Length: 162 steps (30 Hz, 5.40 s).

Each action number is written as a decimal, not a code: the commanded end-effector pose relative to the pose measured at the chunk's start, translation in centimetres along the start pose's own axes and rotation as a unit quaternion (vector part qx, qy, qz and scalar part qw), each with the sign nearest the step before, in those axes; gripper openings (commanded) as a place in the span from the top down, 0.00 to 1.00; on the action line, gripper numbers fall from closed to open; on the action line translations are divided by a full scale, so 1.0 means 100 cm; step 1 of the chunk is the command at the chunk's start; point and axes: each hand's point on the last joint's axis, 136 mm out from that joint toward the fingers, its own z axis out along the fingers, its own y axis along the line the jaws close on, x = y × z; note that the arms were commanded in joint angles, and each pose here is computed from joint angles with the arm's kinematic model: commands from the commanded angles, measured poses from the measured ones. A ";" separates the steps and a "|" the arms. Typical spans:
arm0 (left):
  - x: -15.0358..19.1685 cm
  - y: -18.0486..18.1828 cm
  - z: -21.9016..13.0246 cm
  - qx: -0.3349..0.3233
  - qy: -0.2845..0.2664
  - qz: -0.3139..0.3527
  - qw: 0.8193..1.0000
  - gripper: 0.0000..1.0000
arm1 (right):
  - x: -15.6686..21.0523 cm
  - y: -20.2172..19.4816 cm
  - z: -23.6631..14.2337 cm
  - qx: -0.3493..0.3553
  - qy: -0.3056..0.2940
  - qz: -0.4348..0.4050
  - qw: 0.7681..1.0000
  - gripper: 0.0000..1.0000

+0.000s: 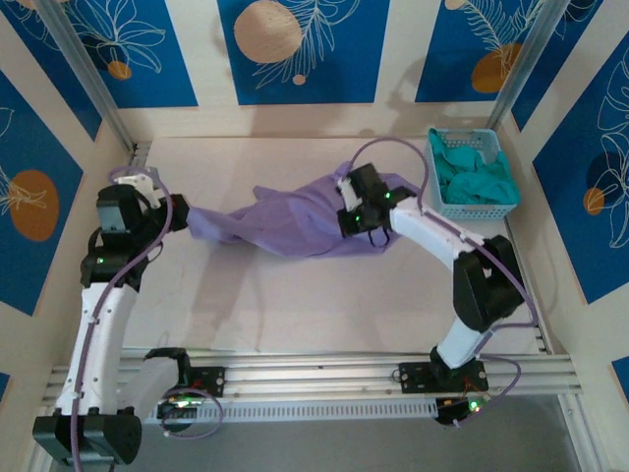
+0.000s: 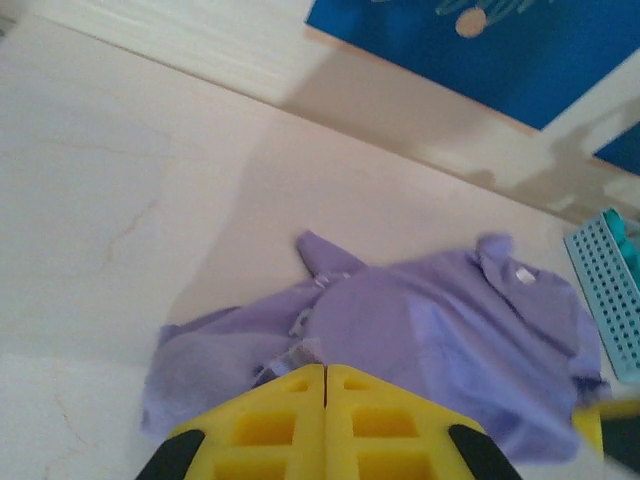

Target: Fold the inside-out t-shirt

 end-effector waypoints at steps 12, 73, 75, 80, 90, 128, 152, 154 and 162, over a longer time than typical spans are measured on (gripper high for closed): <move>-0.004 0.007 0.004 0.001 0.010 0.011 1.000 1.00 | 0.032 0.006 -0.008 -0.071 -0.012 0.083 0.994 0.48; -0.001 0.000 0.012 0.031 0.014 0.001 0.999 1.00 | 0.006 -0.118 0.043 -0.030 0.012 0.216 0.976 0.54; -0.002 -0.001 0.012 0.033 0.014 0.001 0.999 1.00 | 0.010 -0.116 0.048 -0.037 0.018 0.219 0.975 0.54; -0.001 0.000 0.012 0.031 0.014 0.002 0.999 1.00 | 0.006 -0.114 0.054 -0.044 0.020 0.219 0.975 0.57; 0.000 0.001 0.012 0.032 0.013 0.001 0.999 1.00 | 0.015 -0.115 0.062 -0.037 0.047 0.233 0.971 0.59; -0.127 -0.053 -0.108 0.031 -0.194 0.028 0.980 1.00 | -0.063 -0.092 -0.284 0.003 -0.373 0.144 0.917 1.00; -0.198 -0.060 -0.040 0.032 -0.200 0.026 0.979 1.00 | -0.095 -0.111 -0.337 0.050 -0.436 0.108 0.892 1.00; -0.208 -0.069 -0.053 0.044 -0.216 0.032 0.975 1.00 | -0.098 -0.107 -0.348 0.055 -0.442 0.102 0.890 1.00; -0.221 -0.133 -0.212 0.120 -0.353 0.076 0.925 1.00 | -0.052 -0.052 -0.451 0.103 -0.529 0.049 0.841 1.00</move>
